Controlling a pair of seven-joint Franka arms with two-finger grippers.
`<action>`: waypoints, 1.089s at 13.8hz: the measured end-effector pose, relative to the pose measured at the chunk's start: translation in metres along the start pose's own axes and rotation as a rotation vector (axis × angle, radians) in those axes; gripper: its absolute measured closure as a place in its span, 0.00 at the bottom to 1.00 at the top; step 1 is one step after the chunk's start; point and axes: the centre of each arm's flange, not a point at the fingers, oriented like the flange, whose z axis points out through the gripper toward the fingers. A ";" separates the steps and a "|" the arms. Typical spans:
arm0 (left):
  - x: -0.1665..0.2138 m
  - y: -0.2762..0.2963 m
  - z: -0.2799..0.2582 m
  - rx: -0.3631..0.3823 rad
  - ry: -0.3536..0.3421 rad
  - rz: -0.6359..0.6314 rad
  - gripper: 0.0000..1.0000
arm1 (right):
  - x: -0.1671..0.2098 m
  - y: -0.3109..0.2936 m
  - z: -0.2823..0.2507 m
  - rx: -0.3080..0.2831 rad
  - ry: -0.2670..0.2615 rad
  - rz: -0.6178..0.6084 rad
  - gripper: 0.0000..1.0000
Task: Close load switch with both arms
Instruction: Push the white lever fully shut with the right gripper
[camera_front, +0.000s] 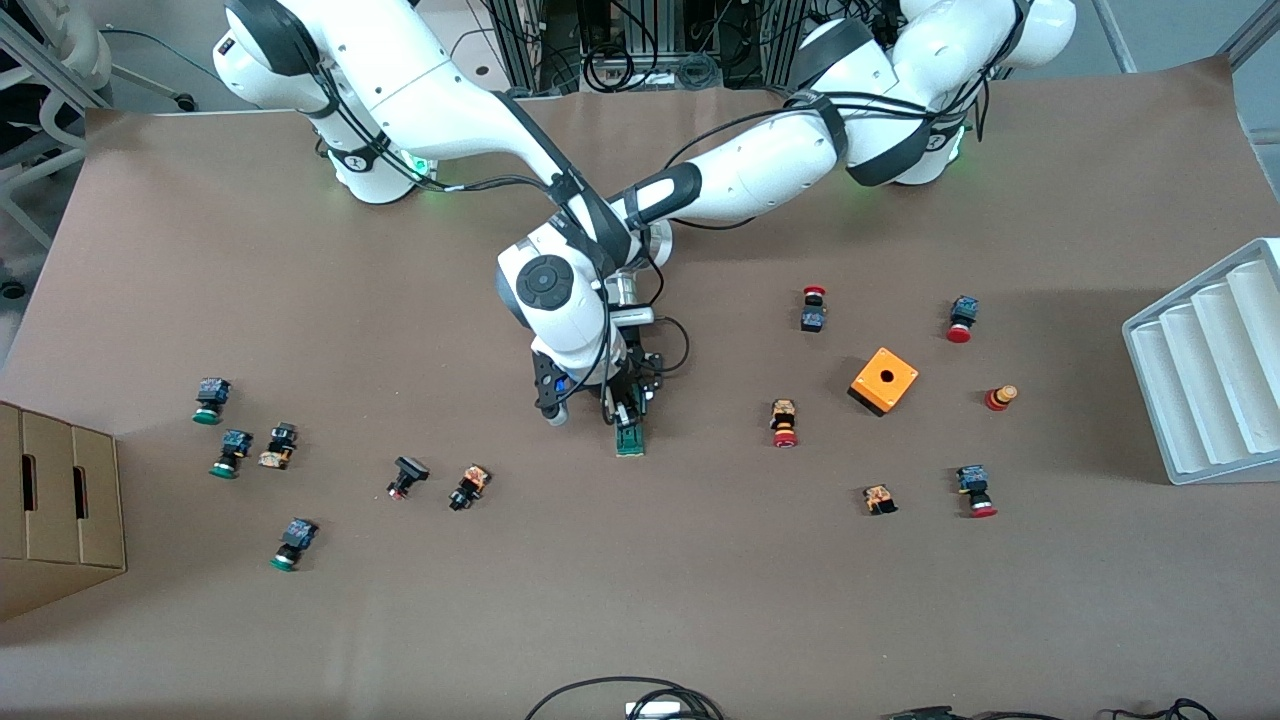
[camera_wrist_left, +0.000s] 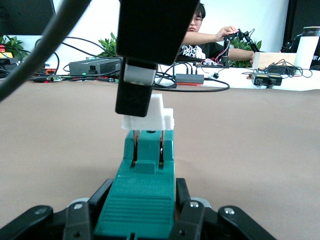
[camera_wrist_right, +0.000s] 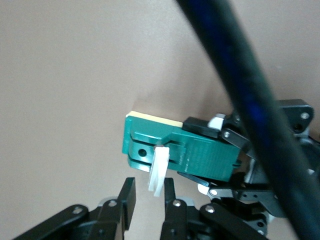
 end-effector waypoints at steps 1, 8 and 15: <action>0.000 0.000 0.000 0.000 0.000 0.000 0.44 | 0.001 -0.002 0.002 0.001 0.001 0.002 0.71; 0.000 0.000 0.000 0.000 0.000 0.000 0.44 | 0.002 -0.009 0.006 0.011 0.001 0.005 0.79; 0.000 0.000 0.000 0.000 0.000 0.000 0.44 | 0.004 -0.015 0.007 0.015 -0.002 0.019 0.79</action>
